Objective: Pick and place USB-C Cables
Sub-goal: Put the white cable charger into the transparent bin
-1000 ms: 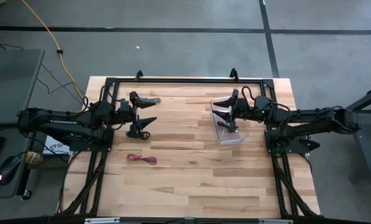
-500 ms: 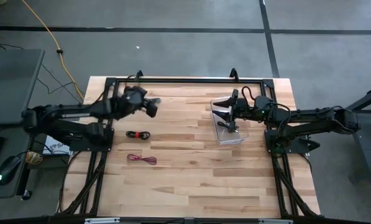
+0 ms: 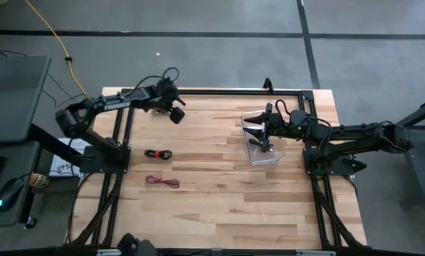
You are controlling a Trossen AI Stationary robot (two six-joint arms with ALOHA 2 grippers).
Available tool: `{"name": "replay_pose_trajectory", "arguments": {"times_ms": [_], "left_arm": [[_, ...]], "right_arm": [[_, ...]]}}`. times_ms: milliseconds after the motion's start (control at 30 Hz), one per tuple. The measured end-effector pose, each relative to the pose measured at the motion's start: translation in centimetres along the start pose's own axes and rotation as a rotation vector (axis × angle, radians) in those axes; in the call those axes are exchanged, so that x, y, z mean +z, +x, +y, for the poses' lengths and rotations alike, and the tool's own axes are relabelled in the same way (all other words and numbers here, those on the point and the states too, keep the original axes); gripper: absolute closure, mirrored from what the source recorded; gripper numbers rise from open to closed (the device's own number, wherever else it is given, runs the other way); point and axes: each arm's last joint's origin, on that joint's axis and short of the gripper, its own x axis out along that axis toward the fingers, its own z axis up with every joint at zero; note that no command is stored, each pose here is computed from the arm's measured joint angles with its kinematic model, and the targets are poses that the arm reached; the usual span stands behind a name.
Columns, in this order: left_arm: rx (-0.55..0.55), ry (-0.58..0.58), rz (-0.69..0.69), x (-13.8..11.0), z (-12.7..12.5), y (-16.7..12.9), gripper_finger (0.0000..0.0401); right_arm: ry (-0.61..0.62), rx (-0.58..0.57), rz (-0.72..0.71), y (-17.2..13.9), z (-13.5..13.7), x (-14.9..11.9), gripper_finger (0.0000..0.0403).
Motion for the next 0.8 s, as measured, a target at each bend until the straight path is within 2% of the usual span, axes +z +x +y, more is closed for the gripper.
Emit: {"name": "replay_pose_trajectory", "arguments": {"times_ms": [200,367,533,800], "left_arm": [[-0.059,0.017,0.118,0.4,1.7,1.5,0.011],[-0.116,0.059,0.164,0.2,2.6,2.6,0.011],[-0.116,0.126,0.197,0.0,3.2,4.0,0.011],[-0.093,0.143,0.218,0.0,3.3,6.7,0.011]], "right_arm": [[0.0,0.0,0.004,0.0,0.0,0.0,0.0249],[0.001,0.0,0.004,0.0,0.0,0.0,0.0249],[0.024,0.0,0.015,0.0,0.0,-0.1,0.0249],[0.024,0.0,0.016,0.0,0.0,-0.2,0.0249]]}}
